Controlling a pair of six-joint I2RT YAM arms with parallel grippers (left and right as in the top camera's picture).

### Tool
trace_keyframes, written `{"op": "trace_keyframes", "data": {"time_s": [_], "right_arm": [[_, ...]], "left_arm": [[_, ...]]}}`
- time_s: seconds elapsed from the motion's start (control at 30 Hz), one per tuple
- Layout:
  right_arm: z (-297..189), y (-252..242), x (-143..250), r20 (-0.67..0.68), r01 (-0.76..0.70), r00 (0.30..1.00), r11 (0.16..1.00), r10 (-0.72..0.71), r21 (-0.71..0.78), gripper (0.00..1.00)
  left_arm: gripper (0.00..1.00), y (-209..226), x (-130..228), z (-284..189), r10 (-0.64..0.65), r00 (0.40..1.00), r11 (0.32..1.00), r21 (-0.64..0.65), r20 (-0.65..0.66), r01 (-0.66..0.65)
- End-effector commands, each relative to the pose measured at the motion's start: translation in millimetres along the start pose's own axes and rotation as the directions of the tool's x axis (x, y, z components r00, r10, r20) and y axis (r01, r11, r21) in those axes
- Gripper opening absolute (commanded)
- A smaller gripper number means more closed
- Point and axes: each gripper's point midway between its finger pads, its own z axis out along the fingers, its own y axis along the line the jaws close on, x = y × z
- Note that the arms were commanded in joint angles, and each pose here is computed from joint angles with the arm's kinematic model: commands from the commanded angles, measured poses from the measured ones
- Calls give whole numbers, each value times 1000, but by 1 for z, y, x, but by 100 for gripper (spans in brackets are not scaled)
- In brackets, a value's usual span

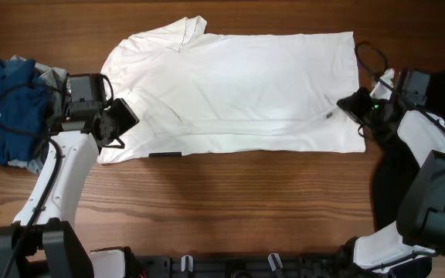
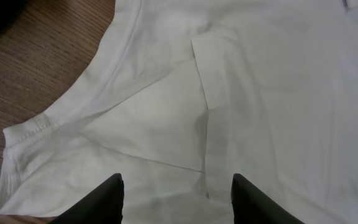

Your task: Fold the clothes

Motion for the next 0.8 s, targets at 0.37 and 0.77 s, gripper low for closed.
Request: {"op": "trace_keyframes", "data": {"time_s": [0.37, 0.77], "right_arm": [[-3, -28, 10, -36, -14, 999, 987, 20, 158, 38], [-4, -31, 22, -80, -18, 996, 985, 32, 172, 37]], "left_arm": [[64, -18, 26, 42, 143, 978, 985, 115, -152, -126], [22, -49, 74, 82, 254, 927, 956, 215, -275, -198]]}}
